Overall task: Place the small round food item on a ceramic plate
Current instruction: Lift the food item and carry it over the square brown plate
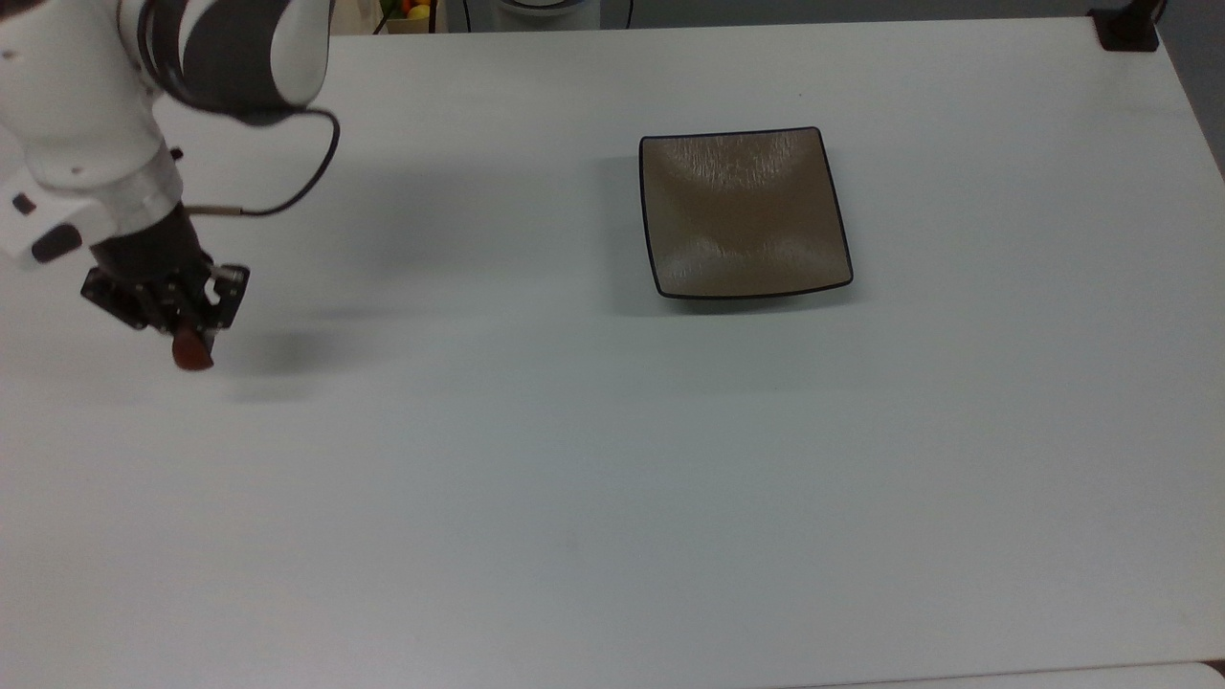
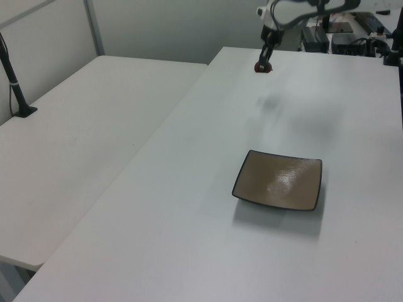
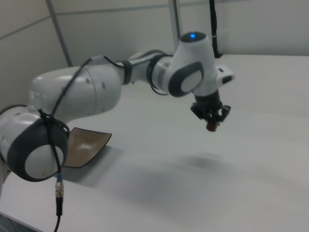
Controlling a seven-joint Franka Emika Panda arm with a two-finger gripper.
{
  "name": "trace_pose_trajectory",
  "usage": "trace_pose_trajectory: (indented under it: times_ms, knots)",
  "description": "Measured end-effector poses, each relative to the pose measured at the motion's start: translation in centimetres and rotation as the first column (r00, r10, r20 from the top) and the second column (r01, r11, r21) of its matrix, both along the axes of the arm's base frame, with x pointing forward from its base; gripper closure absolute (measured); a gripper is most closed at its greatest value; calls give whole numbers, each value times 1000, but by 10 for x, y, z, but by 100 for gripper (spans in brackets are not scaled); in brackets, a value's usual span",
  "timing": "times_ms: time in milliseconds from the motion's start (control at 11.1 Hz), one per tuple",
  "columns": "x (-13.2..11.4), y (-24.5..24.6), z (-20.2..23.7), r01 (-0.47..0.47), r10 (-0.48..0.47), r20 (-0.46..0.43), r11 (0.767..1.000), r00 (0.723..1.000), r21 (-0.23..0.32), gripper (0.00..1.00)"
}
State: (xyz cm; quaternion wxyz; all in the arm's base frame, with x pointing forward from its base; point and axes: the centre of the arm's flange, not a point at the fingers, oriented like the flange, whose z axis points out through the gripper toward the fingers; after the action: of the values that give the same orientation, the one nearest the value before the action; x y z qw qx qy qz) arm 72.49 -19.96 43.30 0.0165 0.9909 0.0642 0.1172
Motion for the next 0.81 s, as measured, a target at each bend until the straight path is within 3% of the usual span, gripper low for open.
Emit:
trace_pose_trajectory:
  times_ms: [361, 813]
  knots:
    - [-40, 51, 87, -65, 69, -111, 997, 991, 41, 88]
    - [-103, 138, 138, -170, 192, -249, 980, 949, 105, 88]
